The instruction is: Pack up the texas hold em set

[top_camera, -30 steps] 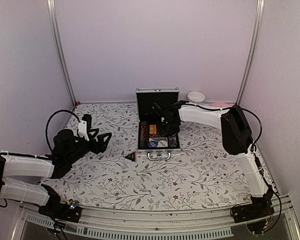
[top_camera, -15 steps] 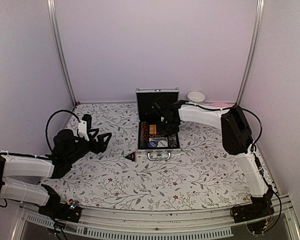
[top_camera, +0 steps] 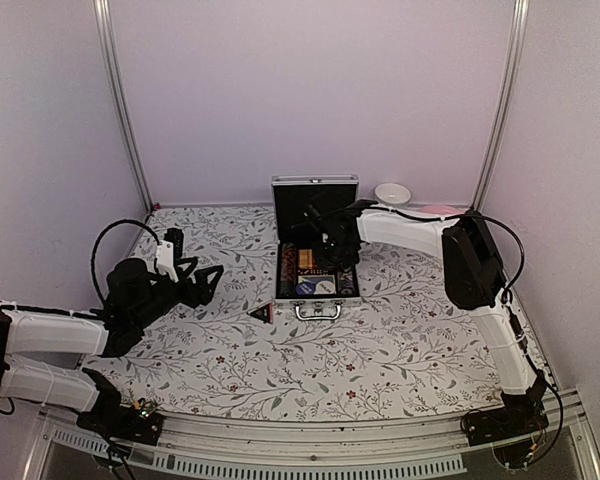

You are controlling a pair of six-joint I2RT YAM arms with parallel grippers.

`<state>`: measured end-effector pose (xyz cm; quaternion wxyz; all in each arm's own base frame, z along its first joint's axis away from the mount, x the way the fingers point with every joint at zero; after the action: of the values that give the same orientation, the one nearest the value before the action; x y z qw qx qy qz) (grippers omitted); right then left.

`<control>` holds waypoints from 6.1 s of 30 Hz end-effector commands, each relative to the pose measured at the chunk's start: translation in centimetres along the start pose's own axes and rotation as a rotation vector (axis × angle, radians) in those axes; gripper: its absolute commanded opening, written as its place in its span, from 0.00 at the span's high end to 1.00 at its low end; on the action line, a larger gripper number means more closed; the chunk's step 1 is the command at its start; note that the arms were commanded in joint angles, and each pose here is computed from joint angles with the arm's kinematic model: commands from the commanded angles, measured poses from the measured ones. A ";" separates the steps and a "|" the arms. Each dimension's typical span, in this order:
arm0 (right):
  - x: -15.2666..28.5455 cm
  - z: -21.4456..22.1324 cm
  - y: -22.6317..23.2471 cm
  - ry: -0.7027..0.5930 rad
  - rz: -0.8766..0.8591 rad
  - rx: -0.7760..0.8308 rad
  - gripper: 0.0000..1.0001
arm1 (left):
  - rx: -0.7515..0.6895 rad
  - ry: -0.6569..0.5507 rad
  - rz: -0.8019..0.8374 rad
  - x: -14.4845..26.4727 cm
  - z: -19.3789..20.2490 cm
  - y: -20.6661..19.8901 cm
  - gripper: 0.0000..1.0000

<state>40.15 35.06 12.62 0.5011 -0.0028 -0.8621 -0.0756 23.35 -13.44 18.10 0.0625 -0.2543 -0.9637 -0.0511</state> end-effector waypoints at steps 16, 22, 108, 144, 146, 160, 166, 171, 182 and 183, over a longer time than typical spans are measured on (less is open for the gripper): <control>2.4 -1.5 -1.2 -0.065 0.083 -0.004 0.80 | 0.000 0.002 -0.011 -0.1 0.1 0.3 0.19; 2.5 -1.5 -1.5 -0.071 0.105 0.000 0.80 | 0.001 0.001 -0.011 -0.1 0.1 0.3 0.19; 11.6 -1.2 -13.6 -0.239 -0.307 -0.161 0.36 | 0.081 0.969 -0.146 -9.8 7.6 -11.1 0.10; 10.9 -0.7 -13.8 -0.230 -0.302 -0.181 0.37 | 0.039 0.987 -0.165 -9.7 8.1 -11.8 0.31; 10.8 -0.6 -13.9 -0.228 -0.301 -0.182 0.37 | 0.035 0.989 -0.169 -9.6 8.1 -11.7 0.32; 11.2 -0.6 -14.0 -0.238 -0.300 -0.189 0.37 | 0.015 0.885 -0.216 -7.5 4.8 -10.2 0.38; 11.7 -0.7 -14.3 -0.259 -0.295 -0.201 0.37 | 0.016 0.828 -0.187 -7.6 2.5 -10.3 0.38; 12.3 -0.8 -14.6 -0.282 -0.289 -0.209 0.37 | -0.006 0.744 -0.117 -9.0 -0.3 -11.2 0.38; 13.3 -0.9 -15.0 -0.307 -0.297 -0.232 0.37 | -0.045 0.574 0.045 -15.2 -2.7 -14.5 0.40; 13.4 -0.8 -15.0 -0.307 -0.298 -0.233 0.36 | -0.047 0.553 0.058 -15.8 -2.8 -14.8 0.39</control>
<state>33.24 19.89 21.97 0.3612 0.0629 -0.9006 -0.2333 28.74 -31.69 17.30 0.3633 -0.2164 -0.8961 -0.1349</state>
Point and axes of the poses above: each gripper's point midway between its finger pads, its own x axis back along the fingers, its own y axis along the line the jaws close on, z = x × y, the point moved 9 cm from there along x, back along the fingers, and after that the axes turned 15 degrees about -x, right-handed, at the moved point
